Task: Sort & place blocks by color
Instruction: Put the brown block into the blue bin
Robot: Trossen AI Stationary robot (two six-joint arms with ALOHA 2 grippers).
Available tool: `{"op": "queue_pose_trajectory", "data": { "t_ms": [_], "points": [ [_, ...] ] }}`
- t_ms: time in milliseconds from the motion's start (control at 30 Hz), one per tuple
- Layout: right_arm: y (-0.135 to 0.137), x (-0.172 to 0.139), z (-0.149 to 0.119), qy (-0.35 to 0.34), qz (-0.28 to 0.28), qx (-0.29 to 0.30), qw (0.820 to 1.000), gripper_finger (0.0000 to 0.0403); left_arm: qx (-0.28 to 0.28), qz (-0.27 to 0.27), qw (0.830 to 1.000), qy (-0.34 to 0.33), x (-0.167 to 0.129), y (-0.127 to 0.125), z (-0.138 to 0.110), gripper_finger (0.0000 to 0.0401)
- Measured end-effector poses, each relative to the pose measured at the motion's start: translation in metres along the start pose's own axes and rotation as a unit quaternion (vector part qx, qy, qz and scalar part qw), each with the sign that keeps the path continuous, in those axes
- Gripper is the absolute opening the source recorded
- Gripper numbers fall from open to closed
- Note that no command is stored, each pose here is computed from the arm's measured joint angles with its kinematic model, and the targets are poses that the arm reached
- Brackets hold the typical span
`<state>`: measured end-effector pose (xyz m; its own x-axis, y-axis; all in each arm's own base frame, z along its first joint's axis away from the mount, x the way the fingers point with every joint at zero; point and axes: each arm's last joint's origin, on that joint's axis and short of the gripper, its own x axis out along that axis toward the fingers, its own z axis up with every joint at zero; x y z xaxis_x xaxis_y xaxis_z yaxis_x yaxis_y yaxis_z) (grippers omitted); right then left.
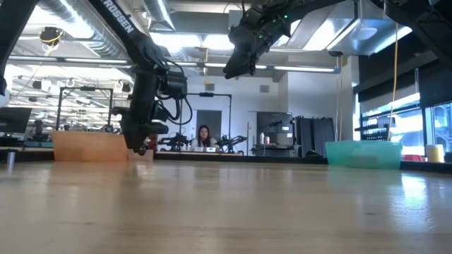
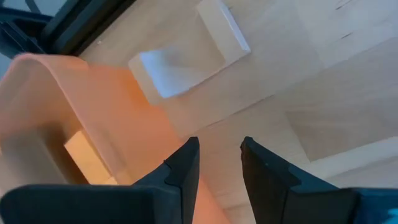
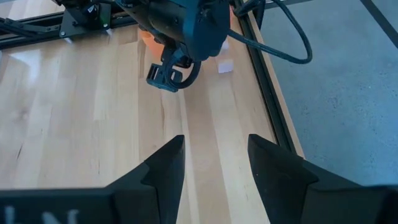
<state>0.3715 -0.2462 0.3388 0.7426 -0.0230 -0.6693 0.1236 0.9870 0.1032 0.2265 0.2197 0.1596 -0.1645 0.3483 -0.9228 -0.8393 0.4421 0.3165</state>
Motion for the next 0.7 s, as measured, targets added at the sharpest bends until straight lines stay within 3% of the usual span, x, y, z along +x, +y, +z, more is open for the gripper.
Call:
{"op": "queue_pose_trajectory", "data": {
  "t_ms": [133, 367, 700],
  "points": [
    [0.000, 0.000, 0.000, 0.000, 0.000, 0.000, 1.000, 0.0175, -0.041, -0.021, 0.999, -0.008, -0.005, -0.001, 0.006, 0.0108],
    [0.000, 0.000, 0.000, 0.000, 0.000, 0.000, 1.000, 0.0175, -0.102, -0.041, 0.991, -0.079, -0.021, 0.000, 0.031, 0.0108],
    [0.000, 0.000, 0.000, 0.000, 0.000, 0.000, 1.000, 0.0175, -0.182, -0.048, 0.980, -0.066, -0.015, 0.013, 0.037, 0.0108]
  ]
}}
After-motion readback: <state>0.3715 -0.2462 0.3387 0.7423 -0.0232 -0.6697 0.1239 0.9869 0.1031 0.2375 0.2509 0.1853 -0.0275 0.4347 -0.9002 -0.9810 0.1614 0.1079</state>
